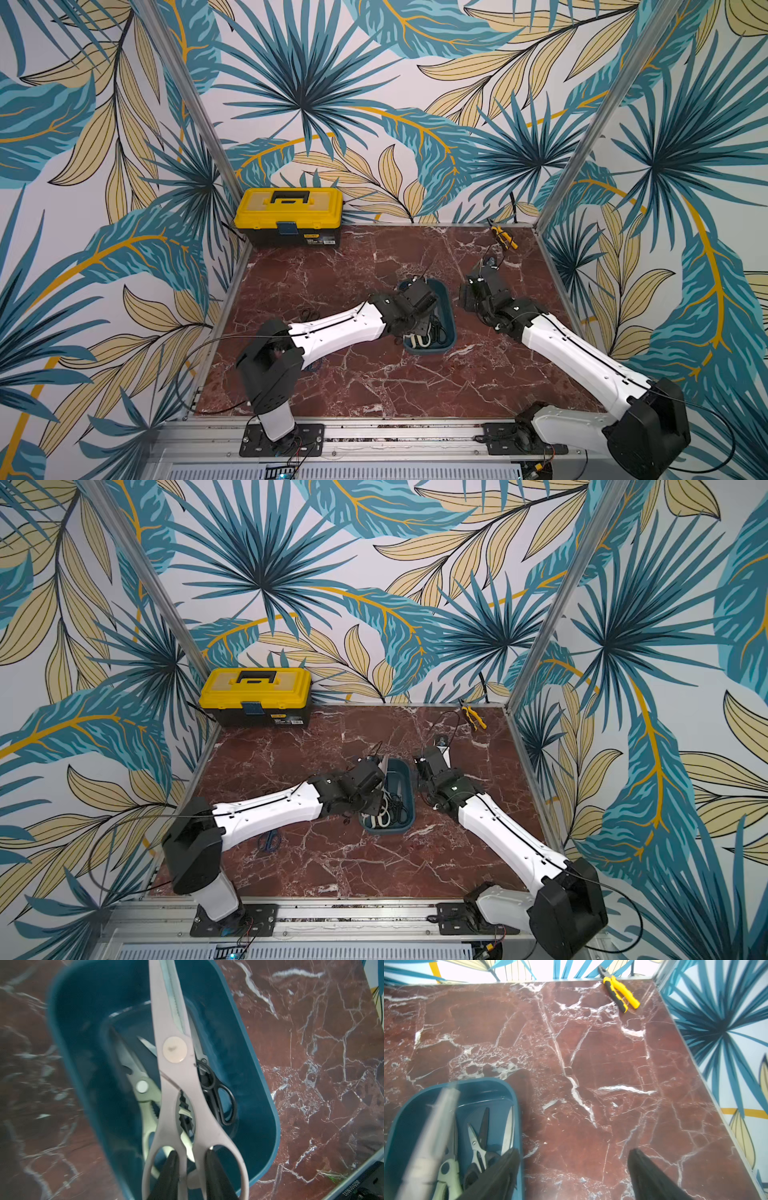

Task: Put the scissors into the storage box
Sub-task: Place the scissors in the storage box.

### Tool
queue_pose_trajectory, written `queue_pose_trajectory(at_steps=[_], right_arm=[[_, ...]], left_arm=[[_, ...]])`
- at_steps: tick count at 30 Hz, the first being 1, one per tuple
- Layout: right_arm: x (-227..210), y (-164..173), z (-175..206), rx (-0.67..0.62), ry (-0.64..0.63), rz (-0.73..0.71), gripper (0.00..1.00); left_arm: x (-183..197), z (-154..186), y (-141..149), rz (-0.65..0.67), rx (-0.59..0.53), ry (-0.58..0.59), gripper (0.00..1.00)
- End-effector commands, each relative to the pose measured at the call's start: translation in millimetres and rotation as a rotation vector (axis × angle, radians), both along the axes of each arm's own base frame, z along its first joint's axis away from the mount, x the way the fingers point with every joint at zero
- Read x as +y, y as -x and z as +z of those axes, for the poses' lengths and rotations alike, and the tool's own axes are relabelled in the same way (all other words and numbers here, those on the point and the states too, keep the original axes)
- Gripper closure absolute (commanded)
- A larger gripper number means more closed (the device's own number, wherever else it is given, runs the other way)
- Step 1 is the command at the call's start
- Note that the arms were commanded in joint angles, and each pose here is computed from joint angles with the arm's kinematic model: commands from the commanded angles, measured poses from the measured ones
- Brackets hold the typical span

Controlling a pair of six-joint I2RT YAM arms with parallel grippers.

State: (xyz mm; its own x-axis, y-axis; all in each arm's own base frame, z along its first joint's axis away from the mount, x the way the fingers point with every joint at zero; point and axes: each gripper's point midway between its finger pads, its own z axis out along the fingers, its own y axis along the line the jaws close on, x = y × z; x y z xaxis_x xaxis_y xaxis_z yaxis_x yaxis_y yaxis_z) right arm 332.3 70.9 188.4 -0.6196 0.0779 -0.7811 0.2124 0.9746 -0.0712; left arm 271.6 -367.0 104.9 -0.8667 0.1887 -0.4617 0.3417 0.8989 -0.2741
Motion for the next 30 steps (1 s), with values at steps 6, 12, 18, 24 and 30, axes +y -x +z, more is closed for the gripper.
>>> queue_pose_trajectory(at_steps=[6,12,18,24,30], right_arm=[[-13.9,13.6,-9.2,-0.022,0.013,-0.045,0.13],[-7.5,11.2,-14.4,-0.023,-0.005,-0.014,0.13],[19.2,3.8,-8.2,-0.016,-0.059,0.126,0.13],[138.3,24.1,9.4,-0.092,-0.373,0.738,0.11],[217.4,84.0,12.5,-0.141,-0.223,1.138,0.10]], left_arm=[[-32.4,-2.2,-1.2,0.009,0.066,0.109,0.58],[-40.9,53.4,-15.9,0.009,-0.068,0.219,0.25],[3.8,132.1,-31.4,0.072,-0.303,0.232,0.22],[146.7,109.9,-34.8,0.300,-0.297,0.039,0.22],[279.8,64.5,17.9,0.513,-0.205,-0.169,0.20]])
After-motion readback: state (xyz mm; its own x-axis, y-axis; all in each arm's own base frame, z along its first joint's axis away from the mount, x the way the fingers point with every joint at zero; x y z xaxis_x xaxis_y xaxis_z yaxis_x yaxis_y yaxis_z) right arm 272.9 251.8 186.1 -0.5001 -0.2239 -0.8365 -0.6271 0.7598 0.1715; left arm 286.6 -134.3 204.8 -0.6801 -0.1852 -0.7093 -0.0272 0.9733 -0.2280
